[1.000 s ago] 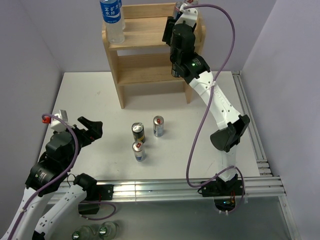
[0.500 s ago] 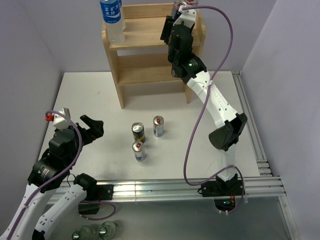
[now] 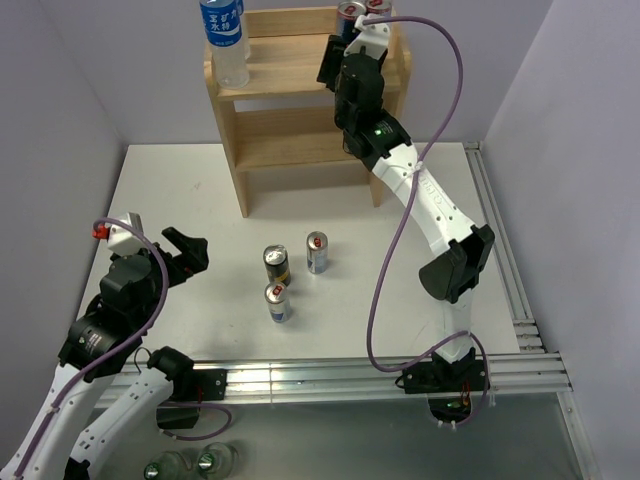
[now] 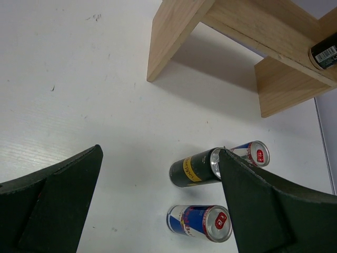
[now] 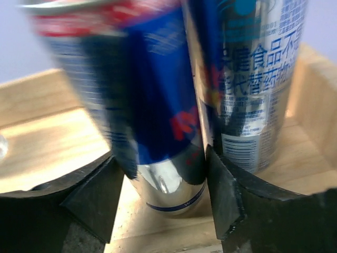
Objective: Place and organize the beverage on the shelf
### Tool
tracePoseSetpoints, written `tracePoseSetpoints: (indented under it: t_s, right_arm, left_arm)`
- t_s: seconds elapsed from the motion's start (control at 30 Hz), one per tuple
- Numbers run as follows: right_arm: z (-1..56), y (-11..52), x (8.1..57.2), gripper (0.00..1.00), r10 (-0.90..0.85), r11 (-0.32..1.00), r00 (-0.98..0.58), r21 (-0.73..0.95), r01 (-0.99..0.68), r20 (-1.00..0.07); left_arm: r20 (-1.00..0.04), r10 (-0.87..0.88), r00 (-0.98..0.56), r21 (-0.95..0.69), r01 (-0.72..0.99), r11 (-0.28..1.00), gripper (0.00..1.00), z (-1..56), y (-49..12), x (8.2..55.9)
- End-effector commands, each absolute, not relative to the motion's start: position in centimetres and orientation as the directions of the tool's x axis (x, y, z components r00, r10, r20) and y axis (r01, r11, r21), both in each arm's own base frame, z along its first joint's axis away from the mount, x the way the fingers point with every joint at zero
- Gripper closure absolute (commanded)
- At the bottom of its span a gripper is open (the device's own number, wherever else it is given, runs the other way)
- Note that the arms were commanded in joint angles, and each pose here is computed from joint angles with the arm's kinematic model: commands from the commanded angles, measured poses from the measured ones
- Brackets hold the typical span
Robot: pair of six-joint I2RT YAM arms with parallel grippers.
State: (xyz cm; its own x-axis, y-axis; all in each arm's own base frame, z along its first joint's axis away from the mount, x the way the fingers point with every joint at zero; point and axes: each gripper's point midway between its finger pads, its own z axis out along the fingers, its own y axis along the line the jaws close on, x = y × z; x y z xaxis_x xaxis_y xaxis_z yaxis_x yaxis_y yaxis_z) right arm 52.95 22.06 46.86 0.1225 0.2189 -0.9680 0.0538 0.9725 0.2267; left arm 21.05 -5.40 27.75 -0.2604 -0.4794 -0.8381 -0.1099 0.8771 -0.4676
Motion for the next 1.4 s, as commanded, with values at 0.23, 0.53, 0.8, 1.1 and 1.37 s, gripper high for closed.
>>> tracePoseSetpoints:
  t_s: [0.23, 0.53, 0.8, 1.1, 1.37]
  right_arm:
    - [33.4, 23.7, 53.9, 0.30, 0.023, 0.996, -0.212, 0.003, 0.093, -0.977]
    - [33.2, 23.5, 53.0, 0.22, 0.023, 0.994, -0.216, 0.000, 0.106, -0.976]
    - [32.8, 22.3, 51.6, 0.09, 0.029, 0.989, -0.220, -0.004, 0.151, -0.975]
    - [32.4, 21.0, 50.3, 0.07, 0.027, 0.981, -0.230, -0.018, 0.191, -0.973]
    - [32.9, 20.0, 47.5, 0.05, 0.035, 0.979, -0.222, -0.011, 0.203, -0.974]
  left_arm:
    - [-0.857, -0.464, -0.223, -0.450, -0.112, 0.886, 0.01, 28.4, -4.9, 21.4]
    - [-0.859, -0.460, -0.225, -0.447, -0.107, 0.888, 0.01, 28.2, -5.0, 21.5]
    - [-0.862, -0.454, -0.226, -0.444, -0.094, 0.891, 0.01, 28.3, -5.4, 21.9]
    - [-0.868, -0.442, -0.227, -0.434, -0.084, 0.897, 0.01, 28.3, -5.5, 22.0]
    - [-0.873, -0.433, -0.227, -0.428, -0.071, 0.901, 0.01, 28.4, -5.9, 22.5]
